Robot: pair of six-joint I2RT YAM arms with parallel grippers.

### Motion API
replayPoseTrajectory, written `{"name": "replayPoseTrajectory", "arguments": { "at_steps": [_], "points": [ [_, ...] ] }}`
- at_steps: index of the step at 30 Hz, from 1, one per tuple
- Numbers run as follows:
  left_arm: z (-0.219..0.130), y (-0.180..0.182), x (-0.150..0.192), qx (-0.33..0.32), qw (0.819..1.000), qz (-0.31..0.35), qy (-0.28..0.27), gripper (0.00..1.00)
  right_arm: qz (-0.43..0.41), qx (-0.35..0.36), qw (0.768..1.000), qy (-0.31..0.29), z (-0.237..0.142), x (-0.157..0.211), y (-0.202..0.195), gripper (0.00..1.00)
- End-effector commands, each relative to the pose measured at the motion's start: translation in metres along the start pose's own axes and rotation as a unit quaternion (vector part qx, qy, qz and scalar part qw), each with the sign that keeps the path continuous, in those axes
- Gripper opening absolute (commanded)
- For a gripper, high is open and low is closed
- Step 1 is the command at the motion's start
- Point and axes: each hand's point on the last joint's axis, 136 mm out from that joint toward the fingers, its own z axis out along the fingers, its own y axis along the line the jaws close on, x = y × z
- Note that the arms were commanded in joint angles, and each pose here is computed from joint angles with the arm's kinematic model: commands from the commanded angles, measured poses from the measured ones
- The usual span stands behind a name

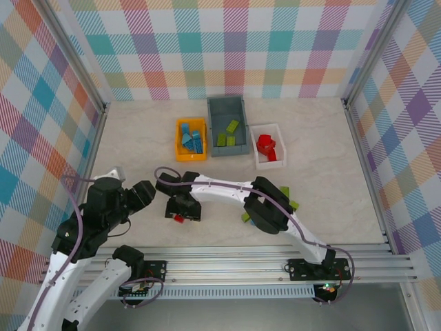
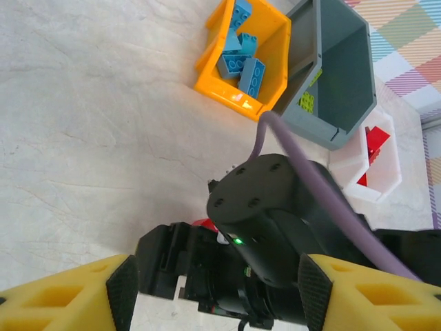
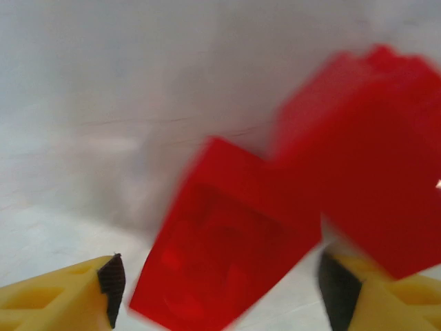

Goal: Sort the legos into containers by color

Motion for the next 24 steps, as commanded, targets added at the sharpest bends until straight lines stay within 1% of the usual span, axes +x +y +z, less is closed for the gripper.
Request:
{"name": "replayPoseTrajectory", "arguments": {
  "at_steps": [1, 3, 5, 8, 10, 13, 15, 16, 18, 20, 24],
  "points": [
    [-0.006, 0.003, 0.003, -0.001, 1.000, 0.006, 0.000, 0.63, 0.045, 0.031, 0.998, 0.000, -0.003, 0.000, -0.014, 0.64],
    [-0.005, 0.003, 0.004, 0.000, 1.000, 0.006, 0.003, 0.63, 0.044, 0.033, 0.998, -0.006, -0.002, -0.002, -0.017, 0.56],
    [-0.006, 0.003, 0.004, 0.002, 1.000, 0.006, 0.003, 0.62, 0.042, 0.034, 0.998, -0.012, -0.003, -0.004, -0.019, 0.43],
    [-0.006, 0.002, 0.003, 0.004, 1.000, 0.006, 0.003, 0.61, 0.031, 0.032, 0.999, -0.021, -0.011, -0.006, -0.020, 0.26],
    [-0.006, 0.000, 0.003, 0.006, 1.000, 0.005, 0.004, 0.61, 0.009, 0.028, 0.999, -0.038, -0.024, -0.009, -0.019, 0.18],
    [-0.006, -0.005, 0.001, 0.016, 1.000, 0.002, 0.004, 0.61, -0.039, 0.005, 0.996, -0.079, -0.061, -0.014, -0.014, 0.15],
    [-0.005, -0.011, 0.000, 0.028, 1.000, 0.001, 0.006, 0.61, -0.075, -0.005, 0.990, -0.116, -0.099, -0.019, -0.016, 0.15],
    [-0.004, -0.017, -0.001, 0.039, 0.999, 0.000, 0.008, 0.62, -0.084, 0.003, 0.986, -0.143, -0.120, -0.023, -0.024, 0.16],
    [-0.001, -0.031, -0.001, 0.068, 0.998, -0.001, 0.018, 0.63, -0.087, 0.013, 0.978, -0.189, -0.158, -0.032, -0.046, 0.17],
    [0.004, -0.051, -0.001, 0.107, 0.994, -0.004, 0.033, 0.63, -0.072, 0.016, 0.972, -0.225, -0.189, -0.045, -0.080, 0.19],
    [0.021, -0.086, -0.003, 0.162, 0.984, -0.012, 0.066, 0.63, -0.030, 0.027, 0.966, -0.256, -0.224, -0.084, -0.152, 0.20]
  ]
}}
